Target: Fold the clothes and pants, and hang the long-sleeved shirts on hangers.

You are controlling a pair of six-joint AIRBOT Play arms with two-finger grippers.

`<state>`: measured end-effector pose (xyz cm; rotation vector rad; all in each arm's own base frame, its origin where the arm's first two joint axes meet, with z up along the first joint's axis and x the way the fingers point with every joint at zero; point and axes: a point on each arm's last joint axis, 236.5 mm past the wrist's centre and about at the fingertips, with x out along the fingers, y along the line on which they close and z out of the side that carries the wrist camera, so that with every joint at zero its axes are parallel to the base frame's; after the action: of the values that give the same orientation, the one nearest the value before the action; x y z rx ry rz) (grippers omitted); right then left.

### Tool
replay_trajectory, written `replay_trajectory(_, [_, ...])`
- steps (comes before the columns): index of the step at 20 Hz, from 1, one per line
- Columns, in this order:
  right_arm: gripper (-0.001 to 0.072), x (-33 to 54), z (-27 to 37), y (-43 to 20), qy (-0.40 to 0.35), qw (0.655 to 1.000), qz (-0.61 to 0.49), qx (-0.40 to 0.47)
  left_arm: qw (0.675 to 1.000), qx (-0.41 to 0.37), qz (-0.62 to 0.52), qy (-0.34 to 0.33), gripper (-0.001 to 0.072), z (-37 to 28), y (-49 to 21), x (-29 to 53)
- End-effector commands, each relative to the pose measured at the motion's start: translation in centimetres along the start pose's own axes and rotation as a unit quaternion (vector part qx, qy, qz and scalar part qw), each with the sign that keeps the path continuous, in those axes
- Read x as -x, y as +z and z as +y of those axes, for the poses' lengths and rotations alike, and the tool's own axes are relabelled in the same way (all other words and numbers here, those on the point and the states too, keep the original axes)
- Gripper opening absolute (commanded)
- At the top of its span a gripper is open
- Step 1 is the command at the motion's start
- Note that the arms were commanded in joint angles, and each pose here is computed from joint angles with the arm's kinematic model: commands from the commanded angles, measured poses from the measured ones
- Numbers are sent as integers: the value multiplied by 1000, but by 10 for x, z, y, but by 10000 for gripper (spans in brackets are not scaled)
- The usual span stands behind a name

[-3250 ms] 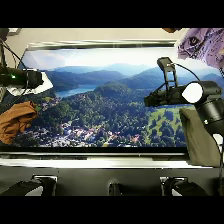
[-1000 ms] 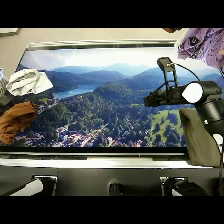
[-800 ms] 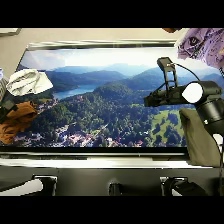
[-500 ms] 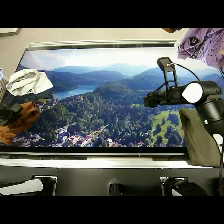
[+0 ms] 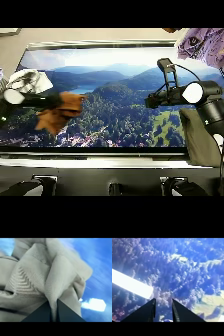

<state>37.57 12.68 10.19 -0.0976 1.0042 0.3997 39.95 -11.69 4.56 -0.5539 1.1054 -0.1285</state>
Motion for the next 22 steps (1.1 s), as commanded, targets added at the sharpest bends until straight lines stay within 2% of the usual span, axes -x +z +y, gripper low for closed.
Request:
replay_trajectory(1, [247,4,-14,-5,-32,999,9,16,992,-56,49,-105,14,-127,-86,-6])
replay_trajectory(4, [247,13,-28,-16,-63,997,29,31,987,-52,91,-124,14,-172,-148,-44])
replay_trajectory(7, [261,22,-36,-27,-82,995,50,39,984,-45,143,-97,25,-171,-197,-84])
replay_trajectory(8, [336,23,-38,-33,-85,994,62,39,983,-42,154,-90,159,-168,-203,-89])
replay_trajectory(9, [407,24,-37,-37,-85,993,71,35,983,-40,157,-87,526,-165,-202,-90])
replay_trajectory(10, [440,24,-38,-37,-86,994,70,20,984,-34,152,-87,719,-163,-194,-87])
replay_trajectory(13, [443,30,-71,-28,-141,989,42,-27,986,-61,136,-74,720,-137,-143,-55])
replay_trajectory(15, [542,38,-121,-26,-176,974,7,-144,991,-75,105,-48,720,-105,-101,-21])
replay_trajectory(16, [542,35,-141,-34,-164,964,5,-211,992,-76,87,-41,720,-90,-83,-6])
replay_trajectory(18, [542,3,-146,-47,-43,931,23,-361,995,-74,52,-31,720,-64,-51,21])
replay_trajectory(20, [544,-31,-128,-50,89,902,56,-418,998,-59,27,-23,720,-45,-30,34])
replay_trajectory(22, [549,-63,-101,-64,176,883,116,-419,999,-36,14,-14,720,-29,-15,38])
